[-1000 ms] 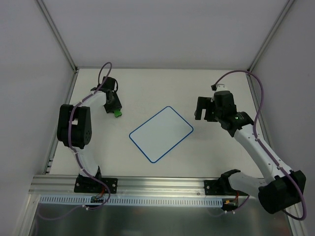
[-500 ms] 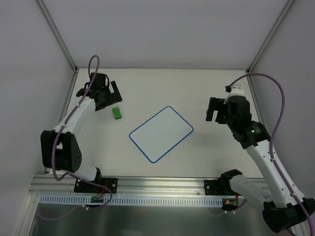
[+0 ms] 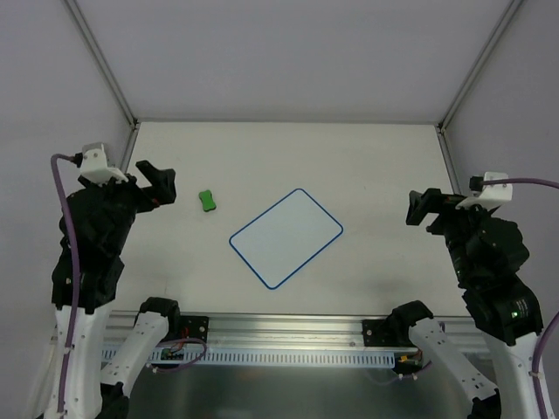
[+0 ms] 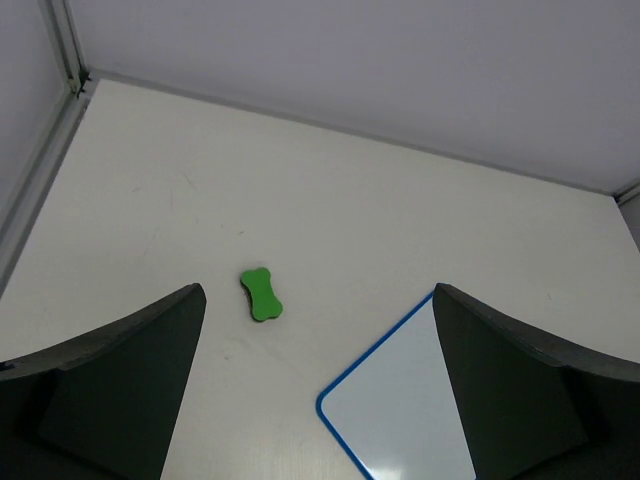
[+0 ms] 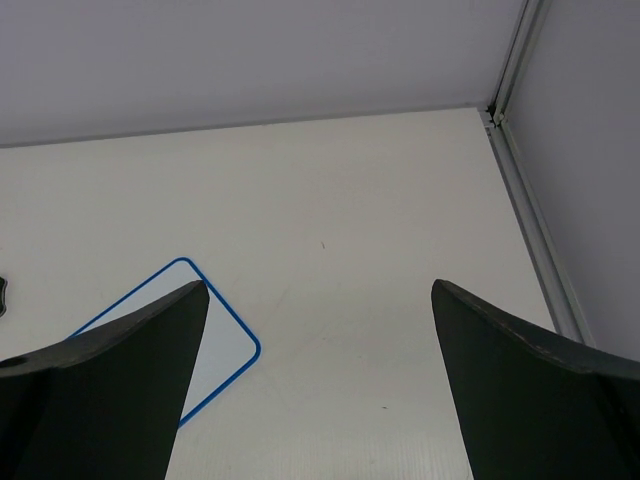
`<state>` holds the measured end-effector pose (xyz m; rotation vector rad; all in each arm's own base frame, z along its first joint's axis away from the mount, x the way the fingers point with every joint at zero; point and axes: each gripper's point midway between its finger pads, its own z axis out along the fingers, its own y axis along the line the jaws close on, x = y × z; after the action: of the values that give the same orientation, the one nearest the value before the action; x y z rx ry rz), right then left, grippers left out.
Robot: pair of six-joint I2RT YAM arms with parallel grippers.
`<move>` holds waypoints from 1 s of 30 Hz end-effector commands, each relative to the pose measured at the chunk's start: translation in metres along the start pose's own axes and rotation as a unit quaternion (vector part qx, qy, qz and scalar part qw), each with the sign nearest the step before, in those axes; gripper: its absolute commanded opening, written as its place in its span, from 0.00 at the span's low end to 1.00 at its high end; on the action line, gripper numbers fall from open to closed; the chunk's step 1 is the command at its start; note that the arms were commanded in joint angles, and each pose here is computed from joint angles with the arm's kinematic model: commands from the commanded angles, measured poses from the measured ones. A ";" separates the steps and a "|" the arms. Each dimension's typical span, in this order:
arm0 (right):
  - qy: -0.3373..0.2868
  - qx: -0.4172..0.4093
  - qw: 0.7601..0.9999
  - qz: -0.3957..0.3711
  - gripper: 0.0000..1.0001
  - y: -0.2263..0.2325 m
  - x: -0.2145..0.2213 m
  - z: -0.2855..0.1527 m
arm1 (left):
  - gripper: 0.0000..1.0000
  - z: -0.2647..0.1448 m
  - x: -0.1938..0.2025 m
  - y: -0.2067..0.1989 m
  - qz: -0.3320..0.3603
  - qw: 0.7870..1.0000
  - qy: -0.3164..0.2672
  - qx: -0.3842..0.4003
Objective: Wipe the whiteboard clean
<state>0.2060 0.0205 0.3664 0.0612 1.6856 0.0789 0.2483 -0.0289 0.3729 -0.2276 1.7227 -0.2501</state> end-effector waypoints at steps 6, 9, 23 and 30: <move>-0.056 0.026 0.998 -0.022 0.99 -0.024 -0.018 -0.032 | 0.99 -0.076 -0.018 0.021 0.030 0.994 -0.104 -0.018; -0.065 0.031 0.997 -0.021 0.99 -0.028 -0.018 -0.038 | 0.99 -0.091 -0.014 0.038 0.033 0.990 -0.129 -0.049; -0.071 0.004 0.997 -0.020 0.99 -0.022 -0.013 -0.043 | 0.99 -0.098 0.010 0.036 0.028 0.993 -0.110 -0.027; -0.069 -0.007 0.997 -0.018 0.99 -0.017 -0.011 -0.041 | 0.99 -0.094 0.016 0.034 0.022 0.995 -0.097 -0.022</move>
<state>0.1668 0.0007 0.3735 0.0360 1.5766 0.0507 0.1487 0.0078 0.3634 -0.2447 1.5314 -0.1239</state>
